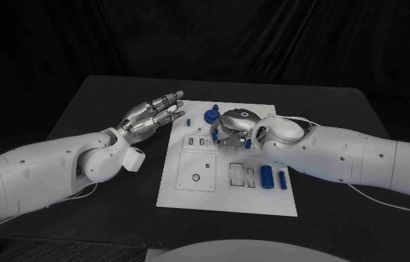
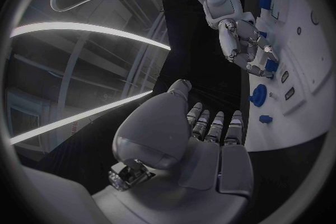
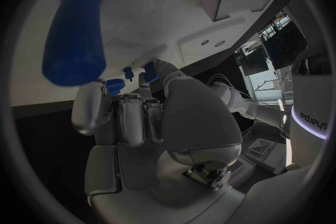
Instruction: Assemble the parts on the task board
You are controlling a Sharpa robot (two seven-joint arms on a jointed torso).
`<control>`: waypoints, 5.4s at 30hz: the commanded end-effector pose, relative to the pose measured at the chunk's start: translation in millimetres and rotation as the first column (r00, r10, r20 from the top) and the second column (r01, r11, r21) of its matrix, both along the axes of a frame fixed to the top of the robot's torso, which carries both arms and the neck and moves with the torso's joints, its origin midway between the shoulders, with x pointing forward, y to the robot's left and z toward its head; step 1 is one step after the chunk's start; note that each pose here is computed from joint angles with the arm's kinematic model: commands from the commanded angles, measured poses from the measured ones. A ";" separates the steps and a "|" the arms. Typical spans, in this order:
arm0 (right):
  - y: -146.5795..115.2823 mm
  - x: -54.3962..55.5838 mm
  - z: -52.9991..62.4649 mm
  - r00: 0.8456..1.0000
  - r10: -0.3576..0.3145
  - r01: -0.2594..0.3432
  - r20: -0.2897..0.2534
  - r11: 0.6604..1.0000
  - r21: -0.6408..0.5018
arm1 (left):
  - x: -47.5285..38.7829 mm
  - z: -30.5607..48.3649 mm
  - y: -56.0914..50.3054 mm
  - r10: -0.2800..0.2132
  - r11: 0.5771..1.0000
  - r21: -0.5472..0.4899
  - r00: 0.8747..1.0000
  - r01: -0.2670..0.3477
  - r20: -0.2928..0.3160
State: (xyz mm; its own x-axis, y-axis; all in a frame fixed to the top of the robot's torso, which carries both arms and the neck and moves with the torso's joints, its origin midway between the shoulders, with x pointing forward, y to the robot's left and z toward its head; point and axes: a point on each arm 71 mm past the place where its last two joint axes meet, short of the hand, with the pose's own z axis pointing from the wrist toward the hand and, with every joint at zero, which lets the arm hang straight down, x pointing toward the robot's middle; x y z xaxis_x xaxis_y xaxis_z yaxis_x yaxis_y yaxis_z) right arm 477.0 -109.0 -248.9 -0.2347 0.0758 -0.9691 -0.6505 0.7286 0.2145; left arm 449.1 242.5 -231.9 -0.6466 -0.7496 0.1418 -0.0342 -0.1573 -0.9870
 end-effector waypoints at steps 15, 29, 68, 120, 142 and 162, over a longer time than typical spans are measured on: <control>1.0 -0.5 -4.1 1.000 -0.009 0.008 -0.022 1.000 -0.030 | -0.8 0.8 -1.0 -0.006 1.000 -0.014 1.000 0.006 0.004; -12.5 -3.6 37.3 0.989 -0.029 0.011 0.145 0.992 0.125 | -1.0 2.8 0.8 0.025 1.000 -0.012 0.999 -0.024 0.025; -122.7 -12.3 131.3 0.903 -0.131 0.027 0.410 0.968 0.250 | 59.5 82.9 -76.3 -0.283 0.118 0.988 0.957 0.102 -0.065; -116.1 -9.0 99.7 0.927 -0.143 0.063 0.346 0.970 0.233 | 75.7 29.5 -137.4 -0.253 -0.047 0.977 0.944 0.208 -0.213; -114.4 -7.8 97.3 0.926 -0.139 0.057 0.350 0.970 0.235 | 76.7 14.9 -142.8 -0.258 -0.038 0.972 0.938 0.232 -0.234; -115.4 -7.4 95.4 0.928 -0.144 0.064 0.344 0.971 0.231 | 79.2 9.8 -147.3 -0.260 -0.023 0.972 0.938 0.232 -0.230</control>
